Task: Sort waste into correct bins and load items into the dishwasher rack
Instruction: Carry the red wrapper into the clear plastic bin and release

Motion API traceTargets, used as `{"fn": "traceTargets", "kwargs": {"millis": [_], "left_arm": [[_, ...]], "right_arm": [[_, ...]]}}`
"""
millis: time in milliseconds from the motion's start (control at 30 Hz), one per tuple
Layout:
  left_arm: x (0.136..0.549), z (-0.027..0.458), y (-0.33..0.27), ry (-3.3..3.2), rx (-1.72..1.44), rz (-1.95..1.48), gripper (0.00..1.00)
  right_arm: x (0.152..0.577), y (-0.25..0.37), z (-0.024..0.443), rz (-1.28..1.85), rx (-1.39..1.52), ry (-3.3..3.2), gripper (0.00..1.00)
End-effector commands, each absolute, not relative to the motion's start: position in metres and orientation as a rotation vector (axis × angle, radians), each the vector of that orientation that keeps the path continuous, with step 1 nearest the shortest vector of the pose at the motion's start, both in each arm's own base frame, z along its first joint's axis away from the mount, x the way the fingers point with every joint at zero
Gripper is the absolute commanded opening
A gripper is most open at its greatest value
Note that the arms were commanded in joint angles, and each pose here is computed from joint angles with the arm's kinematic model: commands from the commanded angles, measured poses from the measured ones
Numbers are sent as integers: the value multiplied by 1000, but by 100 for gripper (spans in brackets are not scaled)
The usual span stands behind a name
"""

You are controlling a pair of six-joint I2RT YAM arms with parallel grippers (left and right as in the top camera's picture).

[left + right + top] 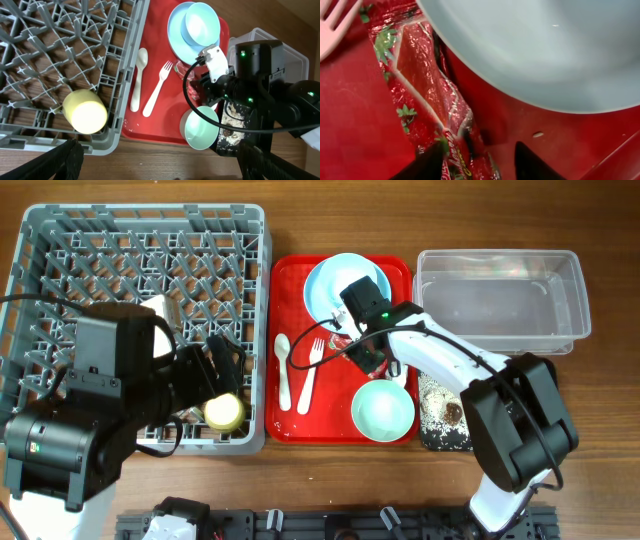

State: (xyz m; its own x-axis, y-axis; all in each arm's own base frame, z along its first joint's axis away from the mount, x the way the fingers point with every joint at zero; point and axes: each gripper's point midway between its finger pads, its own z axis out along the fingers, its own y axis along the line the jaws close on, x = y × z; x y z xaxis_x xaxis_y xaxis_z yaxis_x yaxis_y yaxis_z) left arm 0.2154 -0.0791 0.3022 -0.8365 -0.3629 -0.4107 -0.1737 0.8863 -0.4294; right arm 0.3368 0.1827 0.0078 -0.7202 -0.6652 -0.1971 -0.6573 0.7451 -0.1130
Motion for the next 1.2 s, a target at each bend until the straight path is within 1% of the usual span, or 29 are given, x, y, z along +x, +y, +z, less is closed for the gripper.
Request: {"fn": "traceTargets", "kwargs": {"millis": [0,67,167,200,267,300,333,400,433,533,567,600,633,667,733,800,833,867,900,967,1033,1100,1167], "left_arm": [[215,304,-79,2551,-366,-517,100],[215,304,-79,2551,-366,-517,100],[215,304,-79,2551,-366,-517,100],[215,304,-79,2551,-366,-517,100],[215,304,-79,2551,-366,-517,100],[215,304,-79,2551,-366,-517,100],[215,304,-79,2551,-366,-517,100],[215,304,-79,2551,-366,-517,100],[215,304,-79,2551,-366,-517,100],[215,304,-79,2551,-366,-517,100],[215,304,-79,2551,-366,-517,100],[215,304,-79,2551,-366,-517,100],[215,304,-79,2551,-366,-517,100],[215,304,-79,2551,-366,-517,100],[215,304,-79,2551,-366,-517,100],[215,304,-79,2551,-366,-517,100],[215,304,-79,2551,-366,-517,100],[215,304,-79,2551,-366,-517,100],[215,304,-79,2551,-366,-517,100],[215,304,-79,2551,-366,-517,100],[215,304,-79,2551,-366,-517,100],[215,304,-79,2551,-366,-517,100],[215,304,-79,2551,-366,-517,100]], "right_arm": [[331,189,9,40,-863,2801,4],[339,194,31,74,-739,2777,4],[355,202,102,153,-607,2603,4],[363,191,135,126,-470,2528,4],[372,163,172,60,-271,2443,4],[377,146,184,22,-205,2413,4],[382,130,185,-7,-157,2413,4],[394,90,173,-74,-4,2444,4],[406,58,164,-137,141,2444,4],[407,16,142,-182,283,2507,4],[404,7,138,-197,306,2524,18],[402,3,137,-205,314,2531,41],[402,4,139,-198,313,2530,55],[400,14,143,-141,264,2543,59],[393,48,163,65,164,2542,63],[372,98,194,342,25,2507,67],[362,111,200,377,-18,2508,68],[345,124,198,371,-28,2549,70],[331,128,186,306,36,2614,77],[311,138,157,204,75,2708,76],[298,151,112,132,161,2813,72],[302,153,74,54,218,2868,65],[311,138,46,-111,338,2859,63]]}}
